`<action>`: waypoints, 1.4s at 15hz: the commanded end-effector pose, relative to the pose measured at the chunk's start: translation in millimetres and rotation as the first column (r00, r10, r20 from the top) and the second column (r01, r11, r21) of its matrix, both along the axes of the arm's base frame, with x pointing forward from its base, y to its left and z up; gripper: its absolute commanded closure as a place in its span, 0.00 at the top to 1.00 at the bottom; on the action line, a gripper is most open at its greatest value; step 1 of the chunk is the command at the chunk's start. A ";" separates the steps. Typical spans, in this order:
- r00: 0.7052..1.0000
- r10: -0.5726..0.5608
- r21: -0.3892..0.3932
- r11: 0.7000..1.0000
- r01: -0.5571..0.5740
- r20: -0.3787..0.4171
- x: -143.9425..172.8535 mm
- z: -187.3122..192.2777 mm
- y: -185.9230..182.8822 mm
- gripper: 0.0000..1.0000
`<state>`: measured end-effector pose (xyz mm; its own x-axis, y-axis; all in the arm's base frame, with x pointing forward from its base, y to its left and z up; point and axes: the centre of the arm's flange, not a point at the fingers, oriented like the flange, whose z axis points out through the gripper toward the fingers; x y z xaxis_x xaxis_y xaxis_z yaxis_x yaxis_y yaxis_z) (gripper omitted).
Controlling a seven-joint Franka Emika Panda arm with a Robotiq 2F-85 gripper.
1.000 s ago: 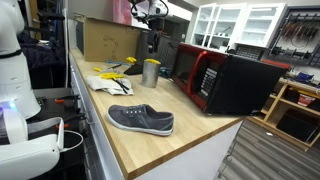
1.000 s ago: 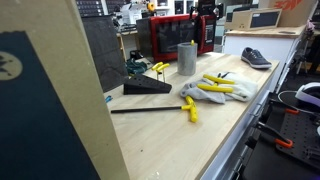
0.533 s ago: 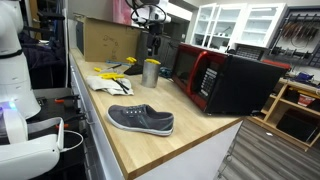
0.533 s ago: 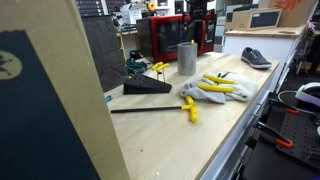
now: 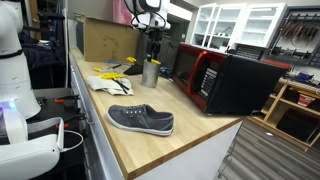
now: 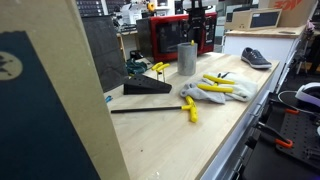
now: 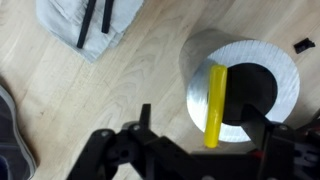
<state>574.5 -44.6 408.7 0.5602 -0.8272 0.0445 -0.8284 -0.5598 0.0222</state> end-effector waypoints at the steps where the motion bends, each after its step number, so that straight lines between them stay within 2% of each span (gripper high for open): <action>1: 0.999 -0.033 0.009 0.999 0.032 0.015 3.1 -2.5 -1.4 0.58; 8: 0.999 -0.028 0.020 0.999 0.027 0.042 3.2 -1.1 2.4 0.06; 11: 0.999 -0.024 0.021 1.000 0.023 0.048 1.9 4.1 3.5 0.06; 13: 0.998 -0.020 0.025 1.000 0.018 0.064 0.5 10.6 5.0 0.00; 14: 0.998 -0.017 0.026 1.000 0.015 0.067 -0.9 13.8 4.9 0.04; 21: 0.993 -0.018 0.066 0.998 0.011 0.113 -7.5 57.4 15.9 0.04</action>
